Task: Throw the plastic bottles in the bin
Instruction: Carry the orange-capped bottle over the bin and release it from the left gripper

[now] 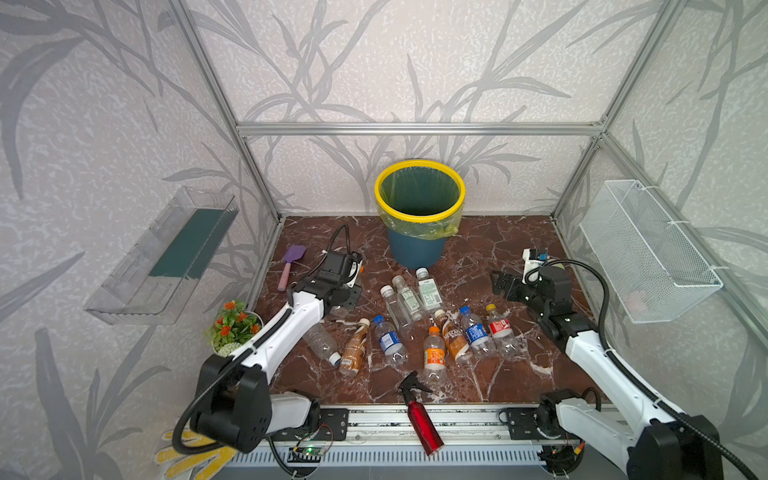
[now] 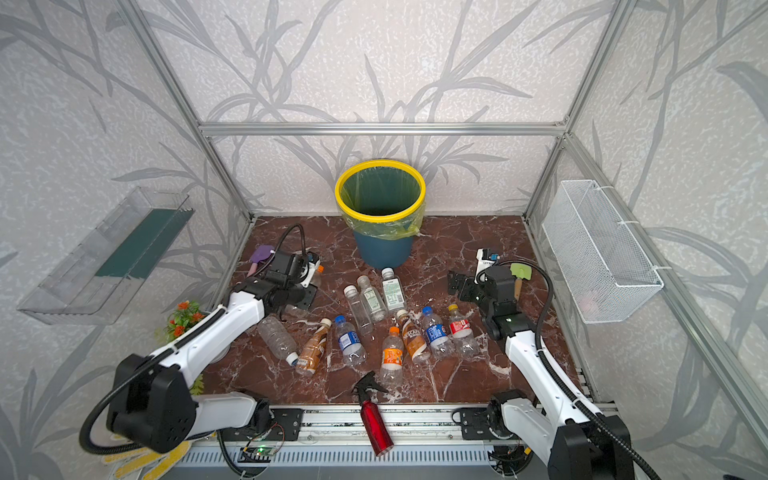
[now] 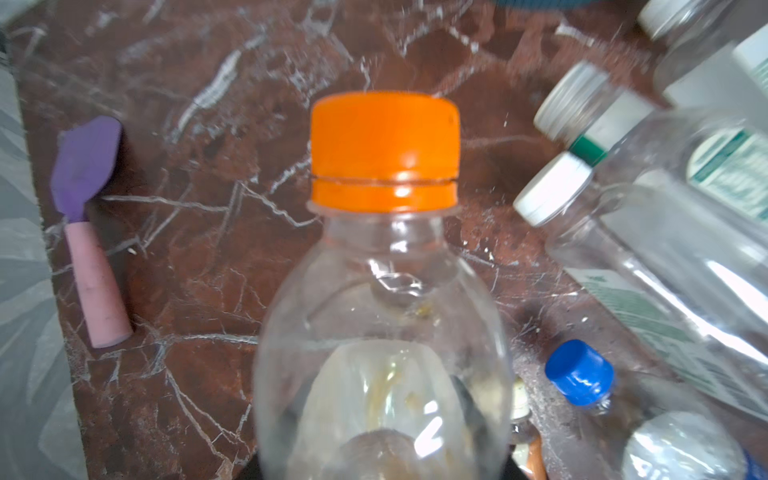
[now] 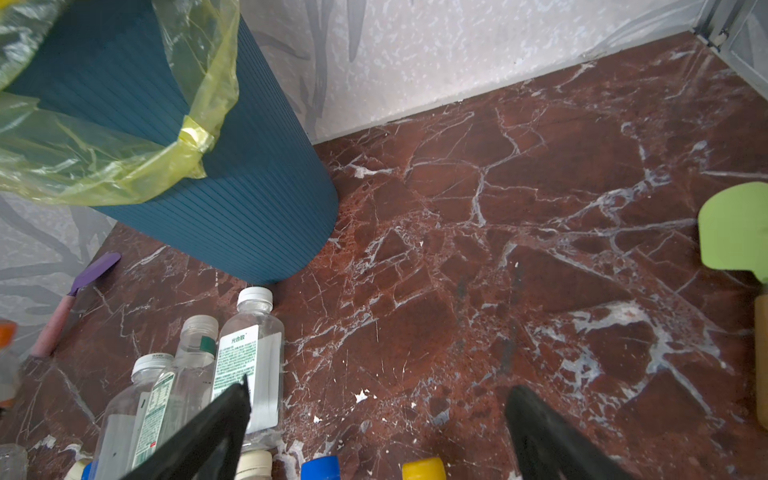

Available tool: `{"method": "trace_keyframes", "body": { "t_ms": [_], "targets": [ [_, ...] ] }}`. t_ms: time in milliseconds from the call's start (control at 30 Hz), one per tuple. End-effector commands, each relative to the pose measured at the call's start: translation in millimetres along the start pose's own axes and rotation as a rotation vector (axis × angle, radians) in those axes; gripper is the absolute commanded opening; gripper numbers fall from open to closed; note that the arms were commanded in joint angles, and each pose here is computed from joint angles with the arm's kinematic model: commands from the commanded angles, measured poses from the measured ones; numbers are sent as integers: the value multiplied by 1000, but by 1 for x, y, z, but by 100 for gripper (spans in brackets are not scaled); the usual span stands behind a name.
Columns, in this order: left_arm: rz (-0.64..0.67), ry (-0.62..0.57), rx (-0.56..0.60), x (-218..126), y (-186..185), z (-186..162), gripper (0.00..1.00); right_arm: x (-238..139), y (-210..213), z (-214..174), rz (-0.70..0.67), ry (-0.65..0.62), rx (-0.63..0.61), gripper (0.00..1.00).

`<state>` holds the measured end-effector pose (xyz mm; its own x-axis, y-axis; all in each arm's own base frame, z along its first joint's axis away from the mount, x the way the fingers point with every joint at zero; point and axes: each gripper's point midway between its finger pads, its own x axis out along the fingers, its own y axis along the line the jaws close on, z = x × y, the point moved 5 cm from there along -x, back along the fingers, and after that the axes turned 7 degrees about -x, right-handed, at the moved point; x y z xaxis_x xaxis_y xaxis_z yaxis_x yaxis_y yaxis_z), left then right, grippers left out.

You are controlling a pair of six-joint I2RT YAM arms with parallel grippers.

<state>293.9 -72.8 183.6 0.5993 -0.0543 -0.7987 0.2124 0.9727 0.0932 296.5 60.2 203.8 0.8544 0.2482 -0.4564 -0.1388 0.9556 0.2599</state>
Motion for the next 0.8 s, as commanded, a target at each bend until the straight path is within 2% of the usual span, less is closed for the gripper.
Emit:
{"method": "trace_keyframes", "body": {
  "t_ms": [0, 133, 267, 333, 433, 567, 633, 700, 733, 767],
  "targets": [
    [-18, -161, -65, -32, 4, 12, 36, 4, -1, -3, -1, 12, 9, 95],
    [-100, -451, -46, -95, 1, 30, 38, 3, -2, -1, -8, 4, 7, 95],
    [-123, -919, -25, -175, 5, 53, 40, -7, 4, 10, 17, -13, -4, 95],
    [-171, -1046, -20, -206, 2, 71, 41, -13, 7, 14, 27, -23, -8, 95],
    [-261, -1065, 66, -229, -9, 114, 43, -18, 9, 15, 36, -32, -9, 95],
    [-431, -1153, 90, -239, -29, 207, 43, -26, 12, 17, 58, -60, 8, 95],
    [-525, -1130, 106, -229, -47, 261, 47, -27, 14, 17, 71, -72, 19, 95],
    [-610, -1009, 103, -200, -63, 312, 64, -27, 16, 18, 95, -75, 33, 95],
    [-619, -944, 89, -189, -65, 325, 77, -28, 18, 18, 104, -75, 37, 95],
    [-617, -886, 60, -174, -66, 336, 98, -29, 19, 18, 114, -78, 42, 95]
  ]
}}
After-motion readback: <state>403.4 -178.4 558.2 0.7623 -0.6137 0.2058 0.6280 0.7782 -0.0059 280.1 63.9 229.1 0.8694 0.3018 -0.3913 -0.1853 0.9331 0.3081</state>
